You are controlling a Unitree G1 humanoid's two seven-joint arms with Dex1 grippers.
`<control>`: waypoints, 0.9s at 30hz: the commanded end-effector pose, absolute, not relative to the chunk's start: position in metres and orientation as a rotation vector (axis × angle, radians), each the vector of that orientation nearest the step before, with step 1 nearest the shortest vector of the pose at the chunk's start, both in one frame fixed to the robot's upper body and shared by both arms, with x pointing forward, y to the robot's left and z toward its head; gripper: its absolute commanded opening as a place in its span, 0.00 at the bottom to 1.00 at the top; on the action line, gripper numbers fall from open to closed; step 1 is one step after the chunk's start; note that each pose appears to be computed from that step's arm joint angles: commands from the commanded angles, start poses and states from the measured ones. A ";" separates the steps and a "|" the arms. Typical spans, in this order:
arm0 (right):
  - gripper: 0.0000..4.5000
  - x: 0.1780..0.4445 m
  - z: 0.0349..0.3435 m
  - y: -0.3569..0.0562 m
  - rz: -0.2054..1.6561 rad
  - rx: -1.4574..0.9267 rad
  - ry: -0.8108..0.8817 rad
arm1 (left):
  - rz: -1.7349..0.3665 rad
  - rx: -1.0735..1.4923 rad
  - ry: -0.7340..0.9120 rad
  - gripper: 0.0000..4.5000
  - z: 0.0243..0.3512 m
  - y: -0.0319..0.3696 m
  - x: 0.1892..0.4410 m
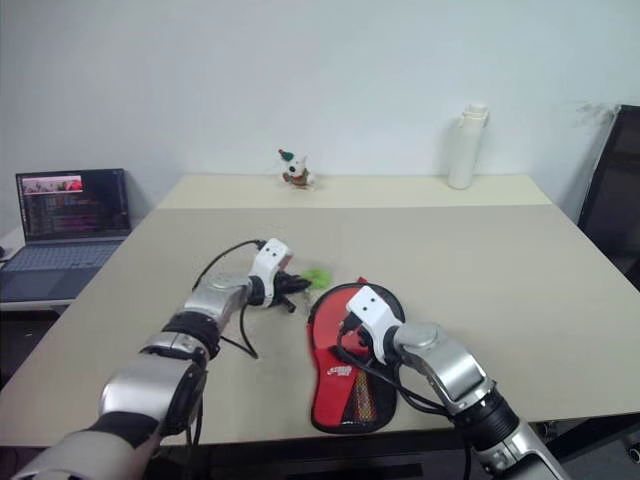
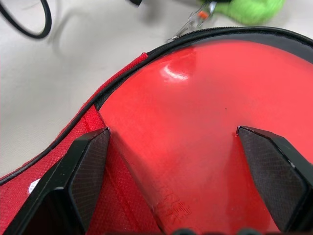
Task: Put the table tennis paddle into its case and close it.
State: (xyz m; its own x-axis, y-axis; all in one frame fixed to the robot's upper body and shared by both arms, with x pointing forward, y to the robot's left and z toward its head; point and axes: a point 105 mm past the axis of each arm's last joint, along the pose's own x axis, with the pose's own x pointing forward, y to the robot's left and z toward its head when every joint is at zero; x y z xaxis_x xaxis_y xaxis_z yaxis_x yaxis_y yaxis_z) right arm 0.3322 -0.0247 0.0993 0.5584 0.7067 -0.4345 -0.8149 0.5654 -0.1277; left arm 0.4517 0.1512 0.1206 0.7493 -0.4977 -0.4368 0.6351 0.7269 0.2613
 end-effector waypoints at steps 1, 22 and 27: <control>1.00 0.329 0.086 -0.033 0.888 -0.342 0.413 | -0.614 0.548 0.274 0.00 0.143 0.139 0.462; 1.00 0.300 0.050 -0.069 0.845 -0.337 0.588 | -0.639 1.233 -0.234 0.00 0.198 -0.010 0.460; 1.00 0.290 0.046 -0.071 0.835 -0.321 0.613 | -0.730 1.333 -0.378 0.00 0.199 -0.056 0.440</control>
State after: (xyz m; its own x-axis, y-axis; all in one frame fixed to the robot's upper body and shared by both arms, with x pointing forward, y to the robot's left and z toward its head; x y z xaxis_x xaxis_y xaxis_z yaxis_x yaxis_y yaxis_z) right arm 0.3042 -0.0578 0.0867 0.5834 0.6567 -0.4779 -0.7848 0.6074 -0.1233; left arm 0.4485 -0.0269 0.1662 0.7678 -0.5895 -0.2510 0.3650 0.0805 0.9275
